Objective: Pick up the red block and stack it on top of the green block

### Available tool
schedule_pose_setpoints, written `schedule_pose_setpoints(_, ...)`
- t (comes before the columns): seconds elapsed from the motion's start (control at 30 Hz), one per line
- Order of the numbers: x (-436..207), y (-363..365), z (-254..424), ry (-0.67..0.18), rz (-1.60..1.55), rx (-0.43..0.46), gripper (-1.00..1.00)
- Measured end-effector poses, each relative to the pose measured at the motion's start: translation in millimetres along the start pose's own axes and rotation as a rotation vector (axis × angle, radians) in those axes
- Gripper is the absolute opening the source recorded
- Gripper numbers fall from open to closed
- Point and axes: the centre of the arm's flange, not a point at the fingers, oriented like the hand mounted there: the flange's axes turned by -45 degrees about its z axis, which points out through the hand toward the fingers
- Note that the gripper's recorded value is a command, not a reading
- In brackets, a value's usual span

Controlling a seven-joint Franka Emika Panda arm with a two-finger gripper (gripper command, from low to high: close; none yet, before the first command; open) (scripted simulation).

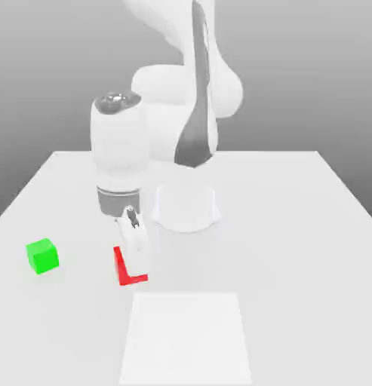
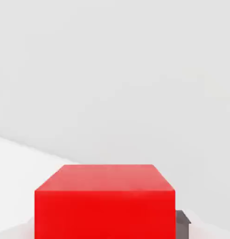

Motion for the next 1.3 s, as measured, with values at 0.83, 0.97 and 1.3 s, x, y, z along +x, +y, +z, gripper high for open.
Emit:
schedule_pose_setpoints(0.83,147,169,-15,-0.012,0.324,0.003,-1.0)
schedule_pose_setpoints(0.97,149,167,0,-0.012,0.321,0.008,-1.0)
schedule_pose_setpoints(1.3,145,172,41,-0.009,0.328,-0.006,1.0)
